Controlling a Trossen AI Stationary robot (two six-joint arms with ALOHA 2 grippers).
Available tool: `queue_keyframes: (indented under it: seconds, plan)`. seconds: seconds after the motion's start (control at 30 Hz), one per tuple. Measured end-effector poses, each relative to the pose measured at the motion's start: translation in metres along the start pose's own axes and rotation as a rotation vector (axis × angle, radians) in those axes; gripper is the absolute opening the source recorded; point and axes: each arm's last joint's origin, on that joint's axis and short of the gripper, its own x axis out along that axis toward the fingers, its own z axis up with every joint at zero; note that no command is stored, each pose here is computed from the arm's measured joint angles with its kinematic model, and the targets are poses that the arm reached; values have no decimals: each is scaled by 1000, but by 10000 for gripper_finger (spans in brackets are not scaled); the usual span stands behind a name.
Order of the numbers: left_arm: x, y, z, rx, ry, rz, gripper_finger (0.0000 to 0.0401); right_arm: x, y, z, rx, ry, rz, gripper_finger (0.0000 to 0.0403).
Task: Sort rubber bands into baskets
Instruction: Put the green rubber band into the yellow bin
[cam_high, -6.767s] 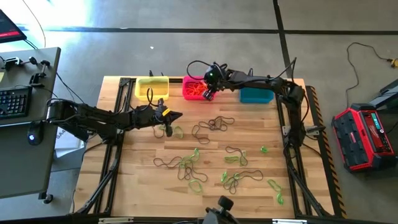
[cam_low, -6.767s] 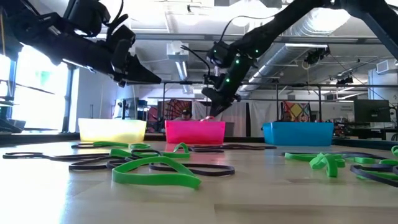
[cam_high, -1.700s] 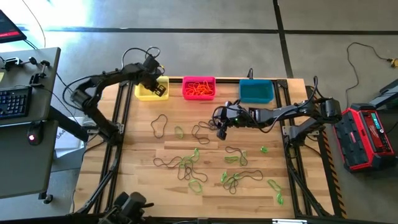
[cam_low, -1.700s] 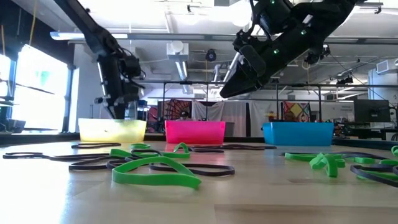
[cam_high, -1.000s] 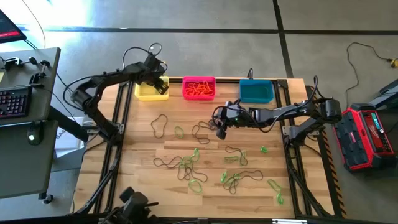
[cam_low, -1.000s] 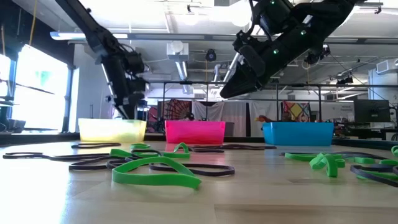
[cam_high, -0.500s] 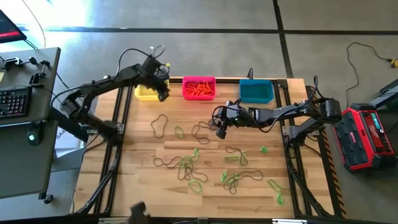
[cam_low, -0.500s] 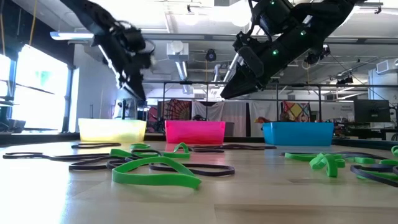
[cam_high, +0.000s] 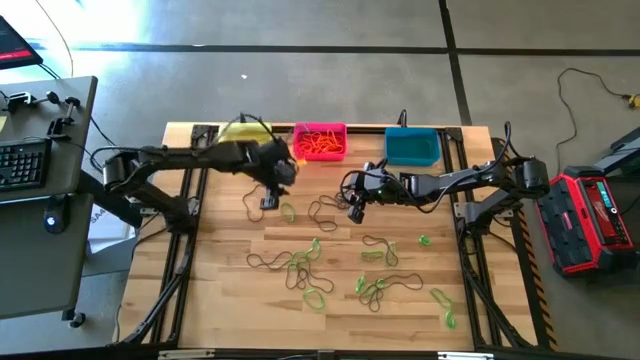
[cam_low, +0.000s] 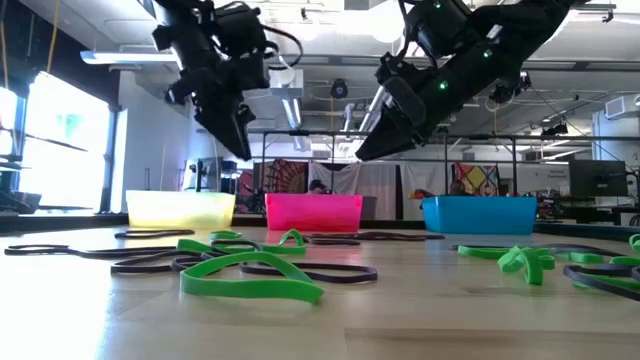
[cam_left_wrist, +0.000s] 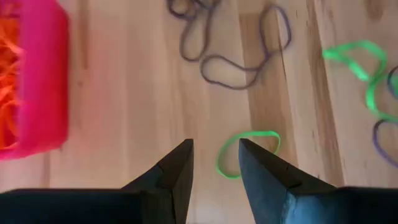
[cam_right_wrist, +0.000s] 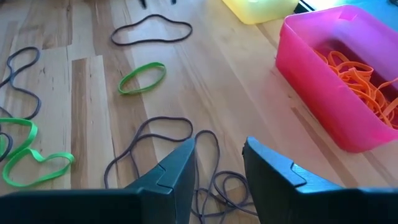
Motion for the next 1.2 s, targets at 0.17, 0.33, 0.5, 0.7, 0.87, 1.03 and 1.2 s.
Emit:
queue_keyframes:
  seconds: [0.17,0.33,0.5,0.7,0.87,1.03,1.2]
  plan:
    - [25,-17,3,63,93,-17,149,0,0,0,0,0,0,126]
    - [48,-19,2,88,170,10,162,0,0,0,0,0,0,126]
    - [68,-14,-4,70,219,-38,142,0,0,0,0,0,0,126]
    - [90,-7,-13,58,277,-51,115,0,0,0,5,0,0,126]
    - [95,-5,-15,66,291,-67,88,0,0,-1,8,8,-1,126]
    - [93,-5,-15,56,288,-55,38,0,0,-1,8,8,-1,126]
    - [93,-2,-17,28,318,-7,5,0,0,-1,9,8,-1,126]
